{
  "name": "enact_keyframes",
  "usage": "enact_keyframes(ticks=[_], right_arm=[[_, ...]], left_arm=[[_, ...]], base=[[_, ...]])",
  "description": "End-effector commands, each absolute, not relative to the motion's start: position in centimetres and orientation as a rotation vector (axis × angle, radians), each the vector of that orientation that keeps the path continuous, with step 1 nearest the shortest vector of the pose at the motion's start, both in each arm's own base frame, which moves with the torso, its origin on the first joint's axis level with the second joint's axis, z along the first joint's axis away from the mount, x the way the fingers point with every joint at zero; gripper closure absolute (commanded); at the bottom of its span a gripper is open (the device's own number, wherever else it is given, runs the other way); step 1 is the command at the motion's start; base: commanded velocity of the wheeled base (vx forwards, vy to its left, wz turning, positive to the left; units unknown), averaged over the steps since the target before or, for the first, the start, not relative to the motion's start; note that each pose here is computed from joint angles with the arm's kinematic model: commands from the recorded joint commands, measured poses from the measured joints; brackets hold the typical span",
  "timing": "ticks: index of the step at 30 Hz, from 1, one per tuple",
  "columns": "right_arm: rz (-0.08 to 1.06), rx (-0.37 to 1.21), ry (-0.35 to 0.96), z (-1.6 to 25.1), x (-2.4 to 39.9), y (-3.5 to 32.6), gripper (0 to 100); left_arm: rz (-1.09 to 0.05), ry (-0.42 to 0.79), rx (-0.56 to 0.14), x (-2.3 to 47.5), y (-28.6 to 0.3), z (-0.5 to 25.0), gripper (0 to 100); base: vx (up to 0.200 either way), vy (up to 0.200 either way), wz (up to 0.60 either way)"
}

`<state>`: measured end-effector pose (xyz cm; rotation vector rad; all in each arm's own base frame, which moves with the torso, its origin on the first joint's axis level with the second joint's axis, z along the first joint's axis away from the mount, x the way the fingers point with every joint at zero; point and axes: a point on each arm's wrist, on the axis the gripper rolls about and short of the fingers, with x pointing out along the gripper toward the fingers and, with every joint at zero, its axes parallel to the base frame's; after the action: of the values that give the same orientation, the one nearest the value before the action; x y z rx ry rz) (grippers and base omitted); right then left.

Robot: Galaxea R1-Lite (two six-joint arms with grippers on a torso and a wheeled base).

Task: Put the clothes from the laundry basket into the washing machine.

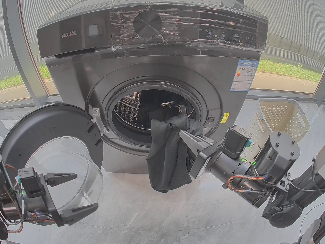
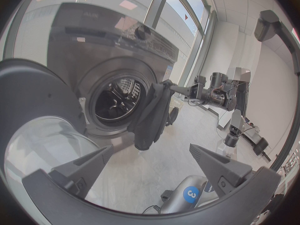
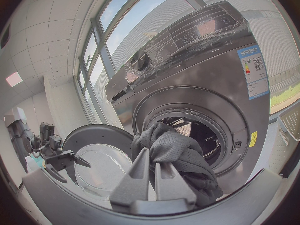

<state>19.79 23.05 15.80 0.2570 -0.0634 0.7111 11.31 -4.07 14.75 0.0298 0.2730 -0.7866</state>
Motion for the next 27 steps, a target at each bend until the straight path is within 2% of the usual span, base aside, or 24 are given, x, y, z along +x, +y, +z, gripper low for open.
enact_keyframes(ticks=[1,11,21,27], right_arm=[[0.720,0.267,-0.080,16.2,19.7,23.2,100],[0.720,0.282,-0.106,17.0,19.5,22.8,100],[0.726,0.286,-0.116,17.4,19.2,22.7,100],[0.735,0.288,-0.117,17.4,19.1,22.9,100]], left_arm=[[-0.843,0.406,0.037,14.7,-6.4,12.8,0],[-0.861,0.430,0.045,18.4,-8.7,11.7,0],[-0.883,0.498,0.052,20.4,-10.2,9.3,0],[-0.889,0.529,0.057,22.1,-11.2,7.0,0]], base=[[0.000,0.000,0.00],[0.000,0.000,0.00],[0.000,0.000,0.00],[0.000,0.000,0.00]])
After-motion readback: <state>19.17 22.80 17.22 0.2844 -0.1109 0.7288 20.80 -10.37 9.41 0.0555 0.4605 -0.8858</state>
